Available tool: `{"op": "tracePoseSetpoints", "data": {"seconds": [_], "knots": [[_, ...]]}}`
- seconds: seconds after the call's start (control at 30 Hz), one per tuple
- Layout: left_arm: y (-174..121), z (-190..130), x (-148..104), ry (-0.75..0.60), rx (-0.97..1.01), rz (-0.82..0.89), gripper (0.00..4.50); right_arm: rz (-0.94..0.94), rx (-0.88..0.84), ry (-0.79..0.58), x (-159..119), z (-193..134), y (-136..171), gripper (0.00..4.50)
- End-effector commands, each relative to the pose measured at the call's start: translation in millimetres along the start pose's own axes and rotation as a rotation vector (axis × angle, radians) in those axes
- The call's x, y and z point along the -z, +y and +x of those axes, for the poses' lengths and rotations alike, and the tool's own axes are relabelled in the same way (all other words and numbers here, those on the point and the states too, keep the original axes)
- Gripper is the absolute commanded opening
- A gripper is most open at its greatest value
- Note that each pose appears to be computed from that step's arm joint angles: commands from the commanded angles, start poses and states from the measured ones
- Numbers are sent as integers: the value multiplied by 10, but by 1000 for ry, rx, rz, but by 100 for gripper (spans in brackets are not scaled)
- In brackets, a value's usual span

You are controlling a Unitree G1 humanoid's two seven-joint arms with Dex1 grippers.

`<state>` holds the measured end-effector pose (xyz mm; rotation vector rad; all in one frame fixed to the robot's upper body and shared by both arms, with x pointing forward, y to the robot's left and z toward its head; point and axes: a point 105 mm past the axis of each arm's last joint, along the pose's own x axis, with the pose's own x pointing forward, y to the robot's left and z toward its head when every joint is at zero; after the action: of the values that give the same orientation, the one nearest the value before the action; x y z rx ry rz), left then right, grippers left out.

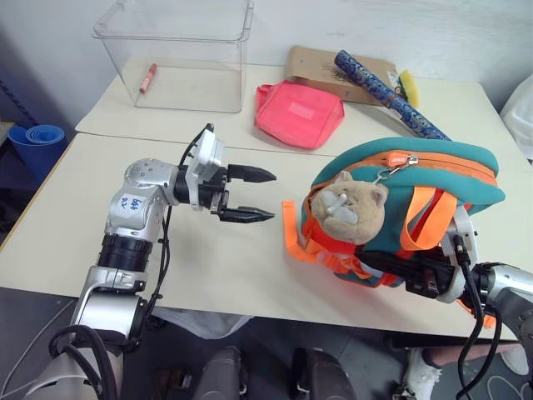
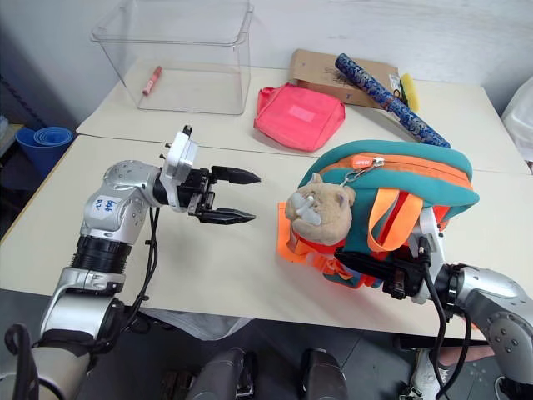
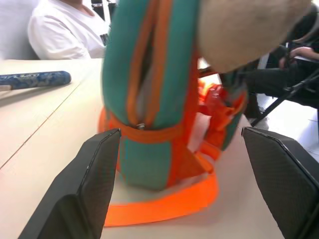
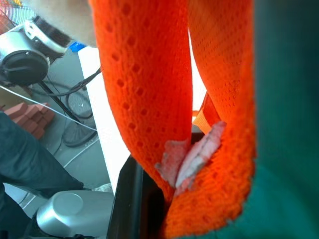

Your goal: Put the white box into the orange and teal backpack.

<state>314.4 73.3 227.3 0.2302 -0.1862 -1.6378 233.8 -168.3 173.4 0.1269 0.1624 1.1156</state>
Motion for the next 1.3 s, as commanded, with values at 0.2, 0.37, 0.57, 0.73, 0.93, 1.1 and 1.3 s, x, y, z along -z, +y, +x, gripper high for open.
{"op": "tracePoseSetpoints", "data": {"seconds": [0.2,0.37,0.57,0.73,0.93,1.1,1.3], "knots": [[-185,485,-289,-154,20,88,407,6,-33,9,7,60,27,0],[-277,689,-347,-207,66,87,407,7,-34,13,-8,61,33,0],[-273,697,-372,-242,53,109,256,6,-30,8,-29,68,46,0],[-107,485,-329,-179,-25,127,109,5,-12,-2,-42,73,32,0],[503,-66,-289,-16,-334,188,44,15,41,-28,-33,20,3,0],[730,-362,109,295,-446,257,44,32,90,-44,14,-67,-11,0],[590,-227,356,261,-353,122,44,51,134,-68,88,-128,-3,0]]}}
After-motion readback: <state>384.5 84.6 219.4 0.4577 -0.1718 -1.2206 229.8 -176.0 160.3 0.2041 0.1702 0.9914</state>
